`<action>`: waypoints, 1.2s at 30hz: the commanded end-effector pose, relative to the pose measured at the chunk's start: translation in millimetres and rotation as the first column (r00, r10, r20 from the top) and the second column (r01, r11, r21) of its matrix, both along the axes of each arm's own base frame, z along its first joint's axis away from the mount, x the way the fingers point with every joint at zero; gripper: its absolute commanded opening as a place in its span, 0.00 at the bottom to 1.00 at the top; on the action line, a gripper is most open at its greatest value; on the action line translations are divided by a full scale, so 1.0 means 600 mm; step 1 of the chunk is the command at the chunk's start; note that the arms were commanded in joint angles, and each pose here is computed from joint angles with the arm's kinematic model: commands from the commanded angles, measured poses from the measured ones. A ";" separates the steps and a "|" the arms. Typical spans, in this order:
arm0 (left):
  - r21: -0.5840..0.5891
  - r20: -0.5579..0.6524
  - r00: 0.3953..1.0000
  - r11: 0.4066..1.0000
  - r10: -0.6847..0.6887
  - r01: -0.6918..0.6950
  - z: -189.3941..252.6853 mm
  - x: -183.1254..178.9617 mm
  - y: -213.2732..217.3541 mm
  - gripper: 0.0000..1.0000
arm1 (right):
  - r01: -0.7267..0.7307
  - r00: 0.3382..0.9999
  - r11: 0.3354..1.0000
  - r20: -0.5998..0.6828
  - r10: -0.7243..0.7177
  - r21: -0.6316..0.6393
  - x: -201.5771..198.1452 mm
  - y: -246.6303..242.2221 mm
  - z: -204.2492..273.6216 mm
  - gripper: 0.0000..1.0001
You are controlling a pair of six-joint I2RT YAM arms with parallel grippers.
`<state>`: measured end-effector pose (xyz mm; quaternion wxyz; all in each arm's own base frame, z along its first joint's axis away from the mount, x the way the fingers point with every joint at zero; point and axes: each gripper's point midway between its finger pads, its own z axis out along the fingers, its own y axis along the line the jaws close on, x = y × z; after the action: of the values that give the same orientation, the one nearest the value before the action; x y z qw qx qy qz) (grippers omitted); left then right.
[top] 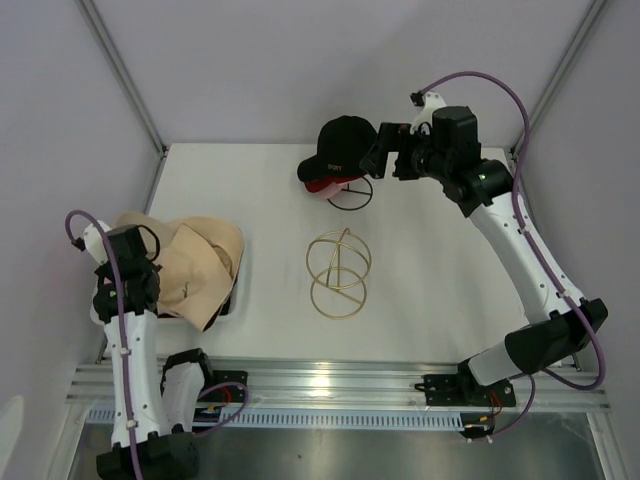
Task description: Stack the hats
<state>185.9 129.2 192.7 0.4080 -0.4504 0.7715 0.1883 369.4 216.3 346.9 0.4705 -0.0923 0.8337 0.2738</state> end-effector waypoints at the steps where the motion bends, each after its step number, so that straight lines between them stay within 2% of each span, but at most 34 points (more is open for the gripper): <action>1: 0.170 0.236 0.897 0.925 -0.373 0.340 0.166 0.068 -0.049 0.01 | -0.003 0.996 0.997 0.088 -0.004 0.079 0.032 0.020 0.070 0.99; 2: 0.222 0.304 0.846 0.896 -0.438 0.384 0.214 0.069 -0.068 0.01 | -0.013 0.994 0.995 0.109 0.002 0.099 0.035 0.025 0.091 0.99; 3: 0.273 0.340 0.757 0.829 -0.558 0.488 0.249 0.078 -0.103 0.01 | -0.040 0.994 0.993 0.109 0.027 0.115 0.035 0.034 0.098 1.00; 5: 0.363 0.390 0.645 0.754 -0.657 0.547 0.311 0.079 -0.138 0.01 | -0.078 0.993 0.987 0.101 0.064 0.143 0.042 0.052 0.109 0.99; 8: 0.451 0.354 0.507 0.619 -0.786 0.643 0.378 0.074 -0.189 0.01 | -0.052 0.996 0.986 0.081 0.039 0.161 0.054 0.054 0.111 0.99; 10: 0.469 0.263 0.456 0.526 -0.850 0.710 0.376 0.092 -0.214 0.01 | -0.022 0.997 0.985 0.075 0.009 0.169 0.060 0.048 0.110 0.99; 11: 0.464 0.226 0.450 0.501 -0.864 0.731 0.369 0.097 -0.222 0.01 | -0.014 0.997 0.983 0.075 0.000 0.182 0.060 0.048 0.113 0.99; 12: 0.506 0.195 0.430 0.466 -0.882 0.726 0.396 0.094 -0.228 0.01 | -0.009 0.998 0.983 0.066 -0.003 0.183 0.060 0.046 0.106 0.99; 13: 0.512 0.127 0.400 0.405 -0.908 0.758 0.388 0.108 -0.250 0.01 | -0.005 0.998 0.983 0.064 -0.007 0.186 0.061 0.043 0.105 1.00; 14: 0.517 0.103 0.383 0.378 -0.918 0.768 0.395 0.107 -0.260 0.01 | 0.002 0.998 0.983 0.064 -0.015 0.186 0.061 0.040 0.105 0.99; 16: 0.529 0.058 0.311 0.294 -0.949 0.796 0.406 0.111 -0.300 0.01 | 0.026 0.998 0.983 0.051 -0.036 0.183 0.058 0.029 0.099 0.99; 18: 0.500 0.046 0.295 0.278 -0.954 0.820 0.397 0.113 -0.324 0.01 | 0.065 0.996 0.981 0.042 -0.075 0.185 0.055 0.007 0.099 0.99; 19: 0.501 0.071 0.260 0.259 -0.963 0.825 0.416 0.108 -0.346 0.01 | 0.078 0.996 0.981 0.023 -0.083 0.180 0.054 0.001 0.086 1.00; 20: 0.464 0.049 0.281 0.271 -0.958 0.843 0.400 0.128 -0.357 0.01 | 0.083 0.996 0.979 0.024 -0.089 0.186 0.053 -0.007 0.087 1.00; 21: 0.421 0.065 0.297 0.296 -0.953 0.857 0.391 0.135 -0.366 0.01 | 0.090 0.995 0.977 0.025 -0.096 0.195 0.045 -0.013 0.091 0.99; 22: 0.426 0.091 0.317 0.324 -0.944 0.845 0.411 0.143 -0.366 0.01 | 0.097 0.995 0.977 0.007 -0.100 0.189 0.043 -0.017 0.076 0.99; 23: 0.408 0.087 0.376 0.377 -0.923 0.832 0.403 0.168 -0.364 0.01 | 0.100 0.995 0.977 0.007 -0.103 0.189 0.040 -0.021 0.073 1.00; 24: 0.414 0.117 0.400 0.411 -0.909 0.813 0.413 0.179 -0.364 0.01 | 0.109 0.994 0.976 0.004 -0.112 0.187 0.039 -0.028 0.069 0.99; 26: 0.421 0.147 0.416 0.438 -0.897 0.794 0.426 0.193 -0.367 0.01 | 0.100 0.995 0.977 0.002 -0.102 0.190 0.026 -0.033 0.062 1.00; 28: 0.426 0.214 0.398 0.452 -0.892 0.784 0.445 0.204 -0.381 0.01 | 0.076 0.997 0.979 0.014 -0.080 0.188 0.017 -0.034 0.061 0.99; 31: 0.443 0.308 0.344 0.454 -0.887 0.773 0.477 0.207 -0.400 0.01 | 0.004 0.998 0.979 0.053 -0.015 0.203 0.001 -0.022 0.069 0.99; 33: 0.445 0.346 0.332 0.465 -0.877 0.765 0.494 0.210 -0.404 0.01 | -0.098 0.993 0.967 0.082 0.081 0.234 -0.021 -0.003 0.078 0.99; 34: 0.433 0.334 0.328 0.453 -0.884 0.779 0.486 0.223 -0.416 0.01 | -0.146 0.987 0.958 0.104 0.124 0.246 -0.031 0.007 0.085 1.00; 36: 0.420 0.339 0.319 0.446 -0.885 0.791 0.497 0.229 -0.426 0.01 | -0.305 0.945 0.921 0.197 0.261 0.244 -0.060 0.036 0.103 0.99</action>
<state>319.8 -115.7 443.1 0.6290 0.0506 0.7732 -0.0625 360.5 213.2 369.5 0.4681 -0.0647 0.7970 0.3762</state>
